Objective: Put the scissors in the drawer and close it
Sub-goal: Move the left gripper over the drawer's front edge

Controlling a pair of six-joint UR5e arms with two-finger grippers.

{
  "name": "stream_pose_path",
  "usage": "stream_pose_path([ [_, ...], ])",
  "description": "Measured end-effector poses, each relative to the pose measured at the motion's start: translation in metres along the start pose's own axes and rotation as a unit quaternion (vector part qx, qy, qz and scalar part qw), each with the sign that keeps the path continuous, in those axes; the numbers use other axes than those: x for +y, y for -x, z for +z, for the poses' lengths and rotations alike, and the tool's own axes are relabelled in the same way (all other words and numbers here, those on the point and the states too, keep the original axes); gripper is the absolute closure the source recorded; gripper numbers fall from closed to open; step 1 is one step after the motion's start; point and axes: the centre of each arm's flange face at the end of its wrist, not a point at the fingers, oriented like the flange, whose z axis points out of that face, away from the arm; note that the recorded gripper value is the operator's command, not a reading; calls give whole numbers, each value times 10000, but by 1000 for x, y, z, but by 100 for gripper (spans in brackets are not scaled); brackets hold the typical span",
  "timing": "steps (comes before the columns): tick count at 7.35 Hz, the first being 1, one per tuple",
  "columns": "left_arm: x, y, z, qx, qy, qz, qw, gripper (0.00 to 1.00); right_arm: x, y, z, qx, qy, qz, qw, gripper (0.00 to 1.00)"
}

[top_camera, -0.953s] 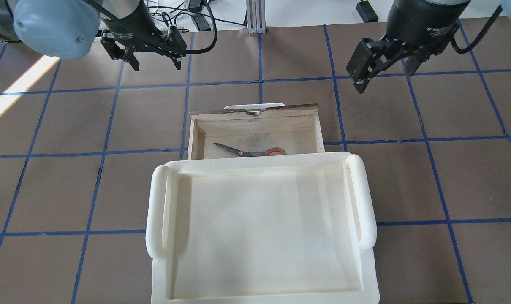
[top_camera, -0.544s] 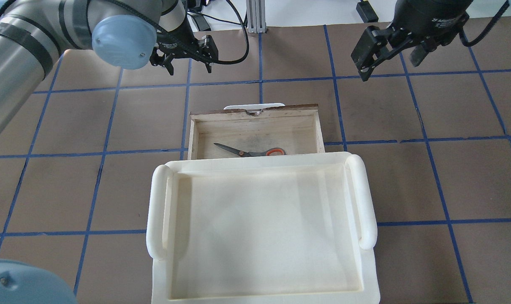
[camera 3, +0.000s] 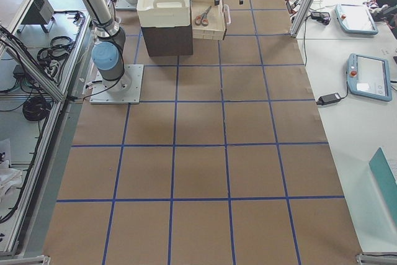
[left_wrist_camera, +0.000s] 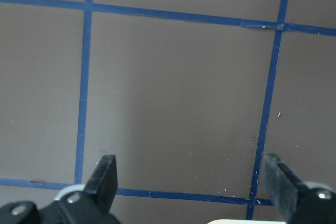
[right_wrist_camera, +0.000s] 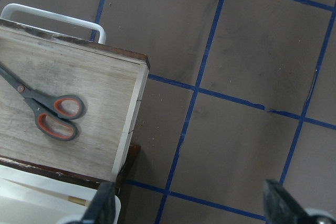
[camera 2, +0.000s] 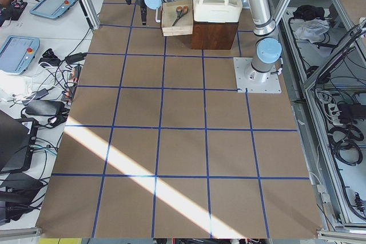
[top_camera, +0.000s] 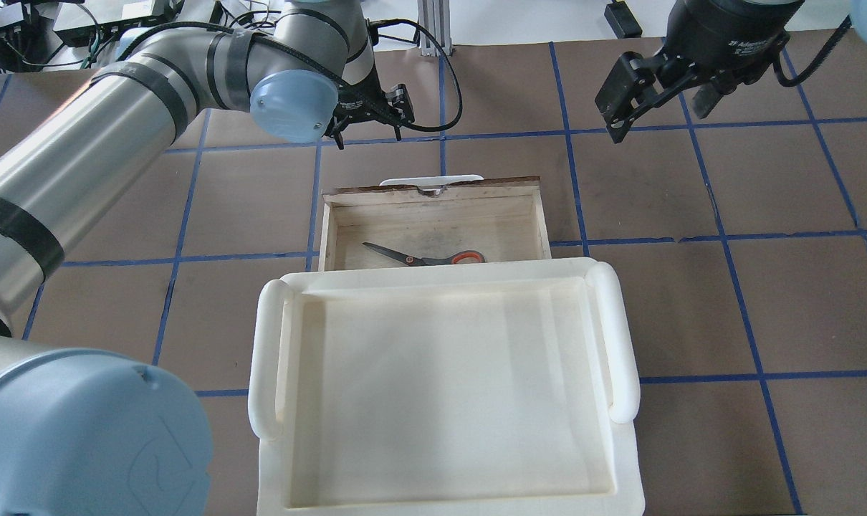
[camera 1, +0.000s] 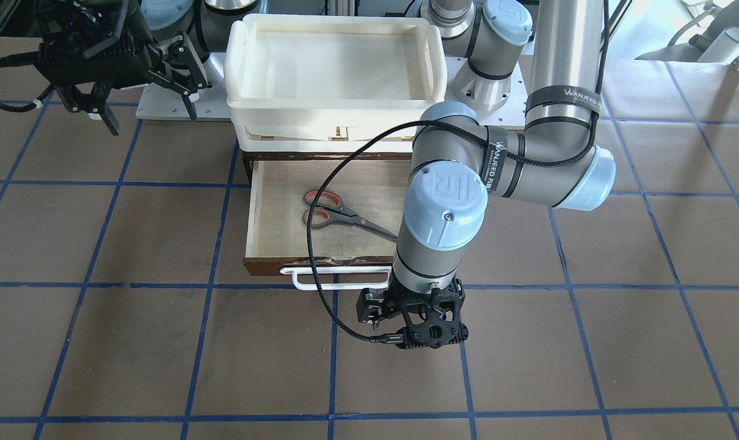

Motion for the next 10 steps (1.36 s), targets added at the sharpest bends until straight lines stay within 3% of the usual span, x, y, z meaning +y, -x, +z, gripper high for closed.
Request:
stream_pose_path([
  [3,4,-9,35,-54,320,-96,9994,0,-1,-6,26,94,308,57,9995,0],
  [10,29,-13,36,-236,1095,-62,9937,0,0,-6,31,114,358,75,9993,0],
])
